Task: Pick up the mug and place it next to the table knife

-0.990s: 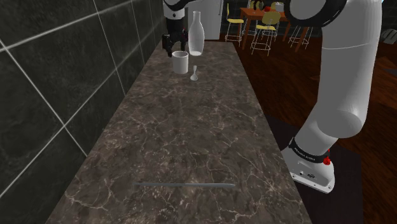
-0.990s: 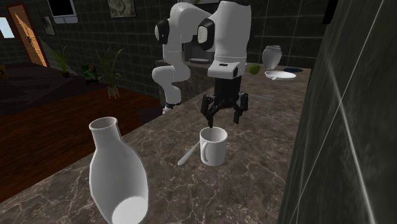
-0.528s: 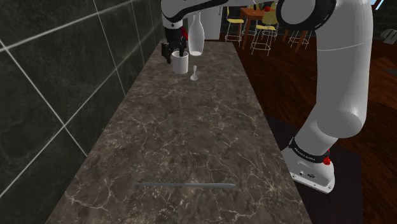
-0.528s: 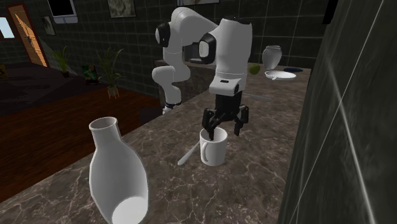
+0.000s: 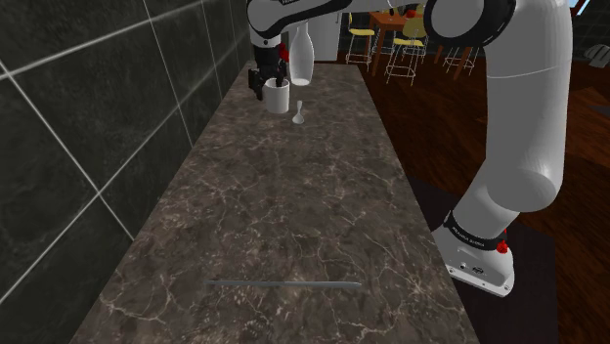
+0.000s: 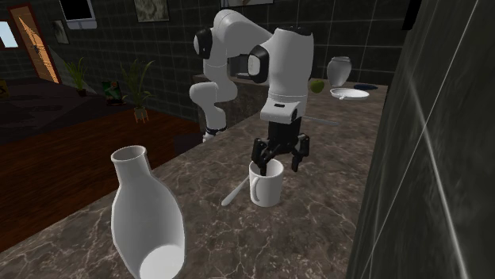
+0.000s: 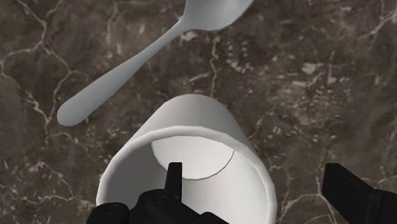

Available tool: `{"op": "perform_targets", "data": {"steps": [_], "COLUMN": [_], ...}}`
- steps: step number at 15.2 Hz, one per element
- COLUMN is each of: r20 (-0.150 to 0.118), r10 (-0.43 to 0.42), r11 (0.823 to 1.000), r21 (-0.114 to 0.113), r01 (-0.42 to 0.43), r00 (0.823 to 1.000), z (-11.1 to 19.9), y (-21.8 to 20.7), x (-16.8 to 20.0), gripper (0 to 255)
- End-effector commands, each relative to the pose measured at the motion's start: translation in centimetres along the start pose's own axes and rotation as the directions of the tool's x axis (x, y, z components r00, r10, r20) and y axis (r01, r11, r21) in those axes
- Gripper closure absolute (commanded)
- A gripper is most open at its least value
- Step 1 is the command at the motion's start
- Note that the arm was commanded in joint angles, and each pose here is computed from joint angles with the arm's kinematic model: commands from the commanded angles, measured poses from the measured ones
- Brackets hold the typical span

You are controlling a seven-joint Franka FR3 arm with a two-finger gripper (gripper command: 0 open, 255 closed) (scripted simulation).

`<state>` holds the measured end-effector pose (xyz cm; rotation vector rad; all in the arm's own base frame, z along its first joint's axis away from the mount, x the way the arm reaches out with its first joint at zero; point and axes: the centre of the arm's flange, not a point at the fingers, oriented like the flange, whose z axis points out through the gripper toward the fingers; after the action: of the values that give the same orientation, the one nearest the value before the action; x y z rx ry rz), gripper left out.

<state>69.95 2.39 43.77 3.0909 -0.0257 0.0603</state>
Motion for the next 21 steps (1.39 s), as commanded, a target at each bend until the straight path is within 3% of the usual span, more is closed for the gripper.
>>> {"op": "perform_targets", "data": {"steps": [1, 10, 21], "r20": [0.000, 0.000, 0.000], "r10": [0.000, 0.000, 0.000], "r11": [1.000, 1.000, 1.000], "r21": [0.000, 0.000, 0.000], "r01": [0.000, 0.000, 0.000], "r00": [1.000, 1.000, 1.000], "z": [0.0, 0.0, -5.8], "y": [0.0, 0.0, 0.3], "x": [0.0, 0.0, 0.2], "gripper": [255, 255, 255]}}
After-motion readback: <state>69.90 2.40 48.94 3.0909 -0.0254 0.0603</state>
